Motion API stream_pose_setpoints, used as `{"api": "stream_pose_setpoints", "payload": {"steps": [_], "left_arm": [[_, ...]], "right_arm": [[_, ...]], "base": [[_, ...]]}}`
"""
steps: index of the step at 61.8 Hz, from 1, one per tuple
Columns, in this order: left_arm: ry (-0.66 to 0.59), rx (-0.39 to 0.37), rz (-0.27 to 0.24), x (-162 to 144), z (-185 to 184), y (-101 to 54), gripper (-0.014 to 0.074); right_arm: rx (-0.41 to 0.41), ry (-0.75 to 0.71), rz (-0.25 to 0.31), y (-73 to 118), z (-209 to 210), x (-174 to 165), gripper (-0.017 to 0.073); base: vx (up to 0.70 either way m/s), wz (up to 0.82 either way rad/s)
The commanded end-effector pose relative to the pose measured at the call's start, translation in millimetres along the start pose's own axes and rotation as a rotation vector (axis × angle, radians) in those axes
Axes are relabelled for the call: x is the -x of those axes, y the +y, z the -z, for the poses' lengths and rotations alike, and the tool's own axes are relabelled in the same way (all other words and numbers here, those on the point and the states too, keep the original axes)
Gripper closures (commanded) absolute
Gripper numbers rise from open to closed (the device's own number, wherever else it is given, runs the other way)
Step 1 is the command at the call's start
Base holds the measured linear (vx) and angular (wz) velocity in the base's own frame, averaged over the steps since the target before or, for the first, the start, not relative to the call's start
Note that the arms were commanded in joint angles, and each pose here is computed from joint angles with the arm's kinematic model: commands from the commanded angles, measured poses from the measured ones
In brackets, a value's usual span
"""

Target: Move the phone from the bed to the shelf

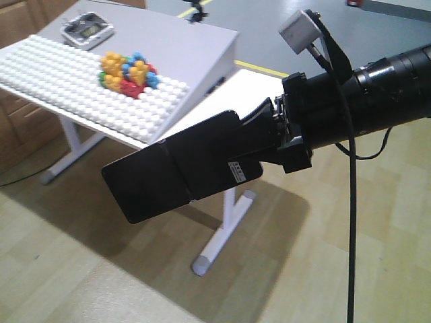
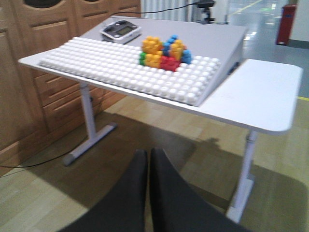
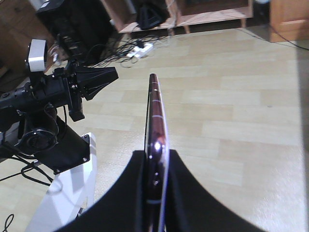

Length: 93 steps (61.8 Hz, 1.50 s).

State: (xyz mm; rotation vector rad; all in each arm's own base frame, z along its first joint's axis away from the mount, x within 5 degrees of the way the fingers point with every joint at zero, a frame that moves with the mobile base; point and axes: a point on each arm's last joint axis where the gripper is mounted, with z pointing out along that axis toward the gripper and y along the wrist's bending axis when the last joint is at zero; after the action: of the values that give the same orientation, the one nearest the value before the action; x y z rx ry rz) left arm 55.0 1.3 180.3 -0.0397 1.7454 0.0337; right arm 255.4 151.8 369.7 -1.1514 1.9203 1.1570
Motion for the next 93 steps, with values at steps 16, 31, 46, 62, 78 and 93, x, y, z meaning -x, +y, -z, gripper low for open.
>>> {"api": "stream_pose_setpoints", "payload": {"steps": [16, 31, 46, 62, 78, 93], "left_arm": [[-0.071, 0.003, 0.012, 5.6, 0.3, 0.5, 0.0593], [-0.071, 0.003, 0.012, 5.6, 0.3, 0.5, 0.0593], [-0.071, 0.003, 0.012, 5.6, 0.3, 0.5, 0.0593], [-0.071, 0.003, 0.012, 5.6, 0.3, 0.5, 0.0593], [-0.071, 0.003, 0.012, 5.6, 0.3, 0.5, 0.0593], [-0.071, 0.003, 0.012, 5.6, 0.3, 0.5, 0.0593]], "right_arm": [[0.083, -0.074, 0.031, 22.4, 11.2, 13.9, 0.0564], [0.083, -0.074, 0.031, 22.4, 11.2, 13.9, 0.0564], [0.083, -0.074, 0.031, 22.4, 11.2, 13.9, 0.0564], [0.082, -0.074, 0.031, 22.4, 11.1, 13.9, 0.0564], [0.082, -0.074, 0.031, 22.4, 11.1, 13.9, 0.0564], [0.082, -0.074, 0.031, 22.4, 11.1, 13.9, 0.0564]], "base": [[0.21, 0.55], [0.21, 0.58], [0.22, 0.55], [0.22, 0.49], [0.2, 0.44], [0.2, 0.43]]}}
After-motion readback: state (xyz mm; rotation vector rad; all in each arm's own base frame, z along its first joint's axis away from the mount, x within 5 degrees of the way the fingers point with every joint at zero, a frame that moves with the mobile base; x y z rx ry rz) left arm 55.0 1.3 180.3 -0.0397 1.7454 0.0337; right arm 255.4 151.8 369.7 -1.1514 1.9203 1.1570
